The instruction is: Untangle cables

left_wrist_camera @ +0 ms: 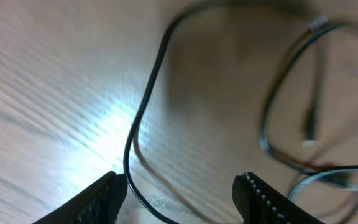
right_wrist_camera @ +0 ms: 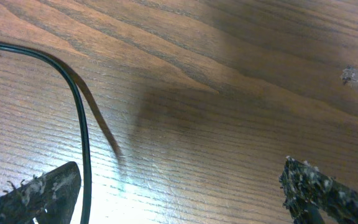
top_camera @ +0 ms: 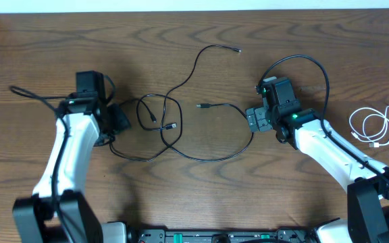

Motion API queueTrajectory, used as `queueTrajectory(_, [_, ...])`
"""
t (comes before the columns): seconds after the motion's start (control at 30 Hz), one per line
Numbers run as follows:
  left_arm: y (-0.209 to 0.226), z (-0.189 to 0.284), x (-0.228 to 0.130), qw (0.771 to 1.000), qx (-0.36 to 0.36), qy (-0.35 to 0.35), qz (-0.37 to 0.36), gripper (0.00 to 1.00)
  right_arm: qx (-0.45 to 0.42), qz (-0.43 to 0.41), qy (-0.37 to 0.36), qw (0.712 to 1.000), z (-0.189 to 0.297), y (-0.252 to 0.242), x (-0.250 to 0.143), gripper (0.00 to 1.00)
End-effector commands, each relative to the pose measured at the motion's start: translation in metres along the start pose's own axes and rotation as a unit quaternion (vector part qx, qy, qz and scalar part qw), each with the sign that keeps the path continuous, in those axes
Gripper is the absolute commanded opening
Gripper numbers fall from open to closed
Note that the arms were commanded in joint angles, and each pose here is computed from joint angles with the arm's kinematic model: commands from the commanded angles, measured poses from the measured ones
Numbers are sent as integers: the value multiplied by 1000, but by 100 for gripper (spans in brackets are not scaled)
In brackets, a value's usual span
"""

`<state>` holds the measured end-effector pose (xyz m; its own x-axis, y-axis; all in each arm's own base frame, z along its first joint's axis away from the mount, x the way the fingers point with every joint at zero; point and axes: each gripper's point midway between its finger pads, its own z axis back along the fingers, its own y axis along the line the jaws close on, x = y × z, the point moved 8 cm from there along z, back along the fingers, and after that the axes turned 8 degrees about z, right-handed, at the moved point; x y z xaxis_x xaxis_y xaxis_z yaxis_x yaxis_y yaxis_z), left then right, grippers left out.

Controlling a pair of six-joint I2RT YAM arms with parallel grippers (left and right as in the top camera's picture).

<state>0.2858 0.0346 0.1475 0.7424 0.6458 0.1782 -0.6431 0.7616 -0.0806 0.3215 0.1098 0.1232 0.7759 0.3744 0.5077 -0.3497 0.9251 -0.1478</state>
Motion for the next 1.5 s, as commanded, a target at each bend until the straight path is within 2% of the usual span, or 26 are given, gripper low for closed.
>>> queueTrajectory(0.0, [7, -27, -12, 998, 32, 50, 16, 61, -7, -7, -4, 1000, 3, -3, 0, 99])
queueTrajectory(0.33, [16, -57, -28, 987, 90, 126, 34, 61, -7, -8, -6, 1000, 3, -3, 1, 99])
queueTrajectory(0.67, [27, -66, -44, 966, 128, 132, 180, 61, -7, -15, -10, 1000, 3, -3, 2, 99])
queueTrajectory(0.8, [32, -82, -54, 962, 123, 118, 214, 61, -7, -15, -10, 1000, 3, -3, 2, 99])
queueTrajectory(0.9, [33, -89, -57, 963, 109, 116, 216, 54, -7, -15, -10, 1000, 3, -3, 2, 99])
queueTrajectory(0.97, [33, -90, -57, 964, 107, 116, 216, 41, -7, -15, -10, 1000, 3, -3, 2, 99])
queueTrajectory(1.03, [33, -90, -58, 963, 107, 117, 216, 34, -7, -15, -10, 1000, 3, -3, 2, 99])
queueTrajectory(1.33, [35, -89, -61, 962, 116, 124, 215, 28, -7, -15, -10, 1000, 3, -3, 2, 99])
queueTrajectory(1.4, [35, -89, -61, 962, 116, 125, 215, 21, -7, -15, -10, 1000, 3, -3, 2, 99])
queueTrajectory(1.47, [35, -89, -61, 962, 116, 125, 215, 8, -7, -16, -10, 1000, 3, -3, 2, 99])
